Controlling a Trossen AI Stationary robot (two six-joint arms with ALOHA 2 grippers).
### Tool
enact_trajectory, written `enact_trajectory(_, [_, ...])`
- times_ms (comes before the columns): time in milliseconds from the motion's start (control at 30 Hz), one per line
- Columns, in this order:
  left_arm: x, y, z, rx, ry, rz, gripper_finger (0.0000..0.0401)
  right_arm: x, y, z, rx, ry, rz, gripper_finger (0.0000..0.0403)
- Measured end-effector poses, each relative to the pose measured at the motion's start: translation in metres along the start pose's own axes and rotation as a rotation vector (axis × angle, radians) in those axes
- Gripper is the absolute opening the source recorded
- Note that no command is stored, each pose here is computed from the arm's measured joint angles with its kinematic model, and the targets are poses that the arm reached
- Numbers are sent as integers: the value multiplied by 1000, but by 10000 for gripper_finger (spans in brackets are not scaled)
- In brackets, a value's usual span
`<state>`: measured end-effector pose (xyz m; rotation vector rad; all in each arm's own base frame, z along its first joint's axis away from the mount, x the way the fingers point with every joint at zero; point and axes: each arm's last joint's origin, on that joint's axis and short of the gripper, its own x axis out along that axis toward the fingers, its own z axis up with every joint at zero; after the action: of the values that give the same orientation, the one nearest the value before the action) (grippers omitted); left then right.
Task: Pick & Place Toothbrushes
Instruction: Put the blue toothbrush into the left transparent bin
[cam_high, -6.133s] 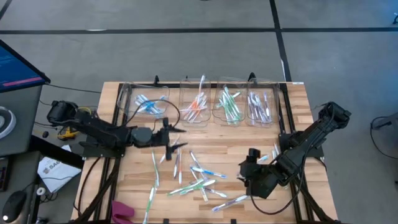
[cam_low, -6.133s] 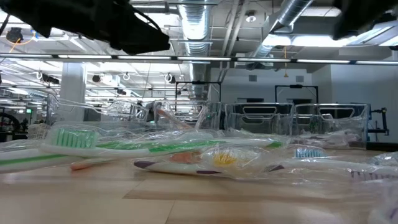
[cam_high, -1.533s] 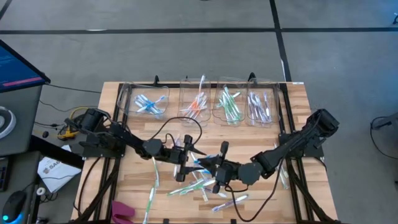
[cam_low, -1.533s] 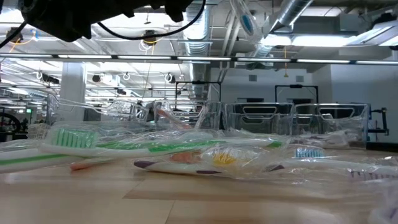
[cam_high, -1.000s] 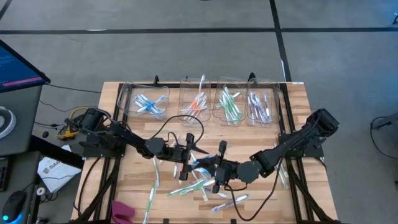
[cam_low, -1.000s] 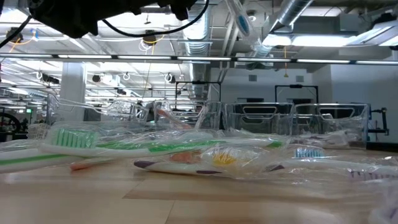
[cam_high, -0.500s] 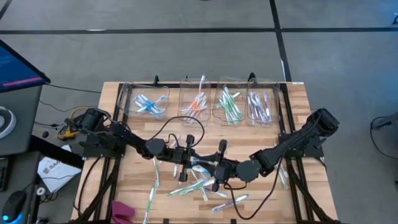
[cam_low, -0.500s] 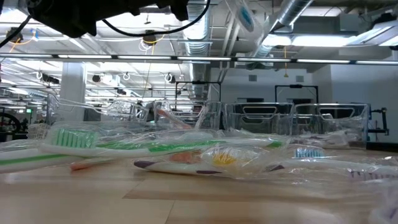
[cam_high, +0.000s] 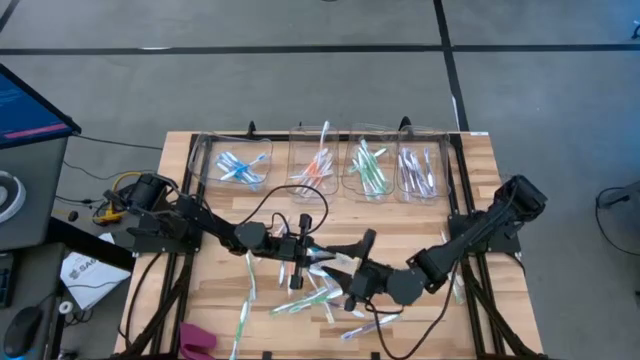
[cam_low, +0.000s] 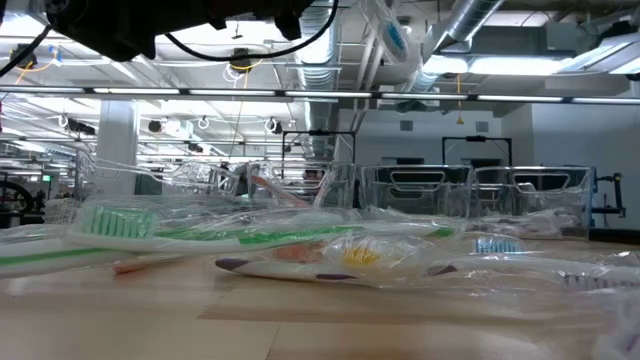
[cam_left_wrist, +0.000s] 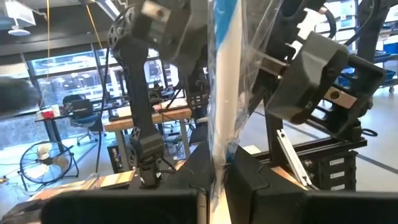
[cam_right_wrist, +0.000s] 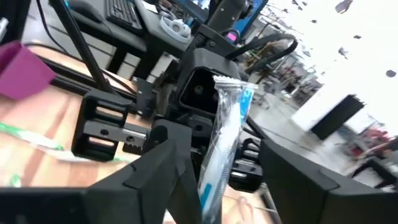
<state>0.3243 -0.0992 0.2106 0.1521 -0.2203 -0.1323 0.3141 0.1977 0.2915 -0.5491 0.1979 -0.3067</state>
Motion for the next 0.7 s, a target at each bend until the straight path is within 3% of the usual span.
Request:
enact_trajectory(200, [-2,0,2,24,35,28,12,-24,11,5,-90,35,-98,253])
enact_trajectory(367, [-12,6,17,76,207,128,12,-51,21,8,-120,77,-197,255])
enact_trajectory(533, [-31,18,44,129,347,218,12,-79,33,11,-114,63,-204,255])
enact_trajectory(700, [-63,33,67,260,531,365,12,-103,44,8,-86,36,-161,255])
